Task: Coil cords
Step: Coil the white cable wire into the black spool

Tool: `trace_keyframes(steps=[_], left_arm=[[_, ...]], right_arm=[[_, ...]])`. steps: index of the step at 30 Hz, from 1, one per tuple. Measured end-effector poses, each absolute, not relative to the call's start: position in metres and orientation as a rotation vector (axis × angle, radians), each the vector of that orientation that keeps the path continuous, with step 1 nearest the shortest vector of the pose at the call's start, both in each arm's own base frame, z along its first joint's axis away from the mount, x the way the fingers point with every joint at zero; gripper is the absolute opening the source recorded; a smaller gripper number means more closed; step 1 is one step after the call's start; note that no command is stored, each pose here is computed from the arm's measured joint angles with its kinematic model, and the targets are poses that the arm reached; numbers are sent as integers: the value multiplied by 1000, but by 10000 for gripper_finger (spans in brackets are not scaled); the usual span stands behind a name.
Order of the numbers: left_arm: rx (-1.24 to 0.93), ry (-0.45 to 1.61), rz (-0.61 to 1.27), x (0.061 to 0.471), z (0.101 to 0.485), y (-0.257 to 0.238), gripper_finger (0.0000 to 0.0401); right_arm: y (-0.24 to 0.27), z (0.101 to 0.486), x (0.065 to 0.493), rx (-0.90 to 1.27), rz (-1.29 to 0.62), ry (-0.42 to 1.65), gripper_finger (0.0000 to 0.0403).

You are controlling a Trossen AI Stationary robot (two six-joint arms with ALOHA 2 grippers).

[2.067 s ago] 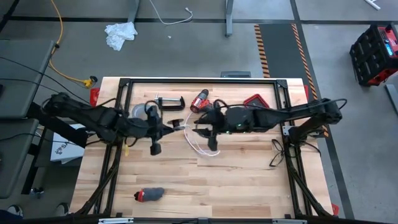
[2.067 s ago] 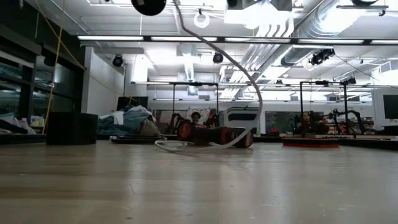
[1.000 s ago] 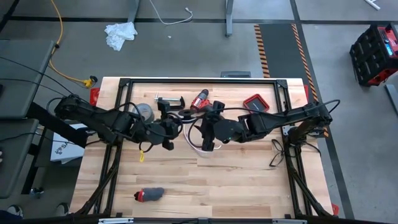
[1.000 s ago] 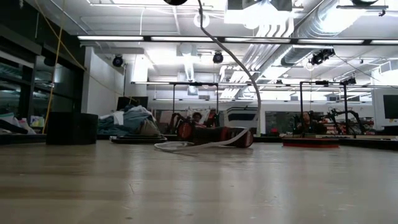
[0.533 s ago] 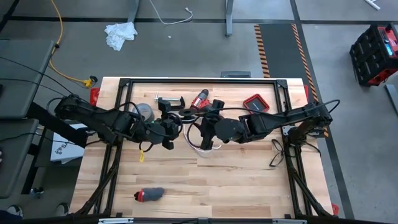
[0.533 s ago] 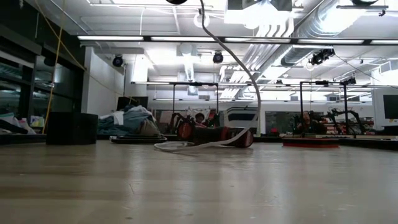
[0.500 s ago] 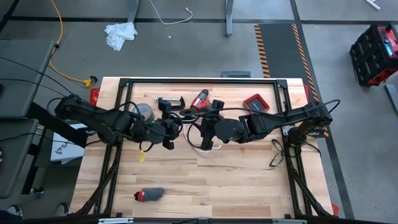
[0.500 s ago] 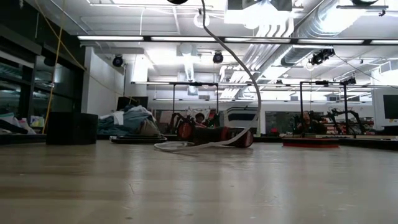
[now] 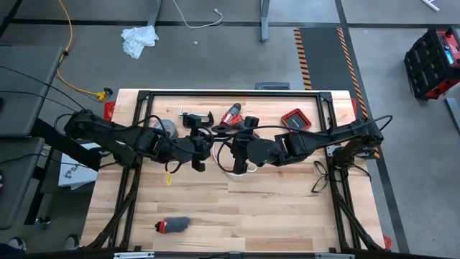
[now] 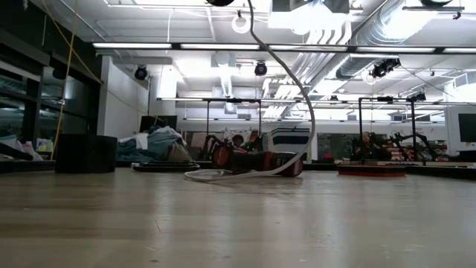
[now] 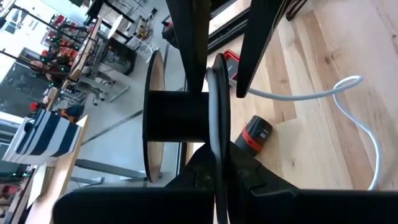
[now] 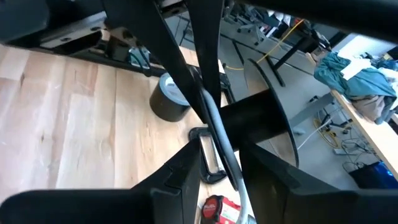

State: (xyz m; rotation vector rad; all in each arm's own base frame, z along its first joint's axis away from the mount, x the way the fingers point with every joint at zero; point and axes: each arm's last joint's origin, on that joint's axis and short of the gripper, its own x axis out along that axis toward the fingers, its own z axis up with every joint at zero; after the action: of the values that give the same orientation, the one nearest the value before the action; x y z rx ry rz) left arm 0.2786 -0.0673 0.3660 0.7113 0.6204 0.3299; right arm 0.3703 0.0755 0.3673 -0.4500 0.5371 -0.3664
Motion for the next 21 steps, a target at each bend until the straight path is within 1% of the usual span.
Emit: trace_keyframes(steps=[4,6,8,11,12,15,17,21], left_arm=[[711,619,329,279,366,-67,2],[709,616,328,279,366,-68,2],[706,615,321,279,366,-68,2],[703,612,315,279,366,-68,2],[702,612,314,279,367,-68,2],[702,611,314,279,367,-68,2],[701,610,314,279,367,-68,3],[707,600,316,280,368,-68,23]], right_arm=[[75,367,370,-452,-366,541,103],[75,367,370,-452,-367,541,92],[75,367,370,-452,-369,541,68],[76,366,370,-454,-365,547,19],[76,366,370,-454,-362,548,12],[76,366,370,-450,-358,548,18],[76,366,370,-436,-358,547,12],[76,365,370,-401,-368,544,6]])
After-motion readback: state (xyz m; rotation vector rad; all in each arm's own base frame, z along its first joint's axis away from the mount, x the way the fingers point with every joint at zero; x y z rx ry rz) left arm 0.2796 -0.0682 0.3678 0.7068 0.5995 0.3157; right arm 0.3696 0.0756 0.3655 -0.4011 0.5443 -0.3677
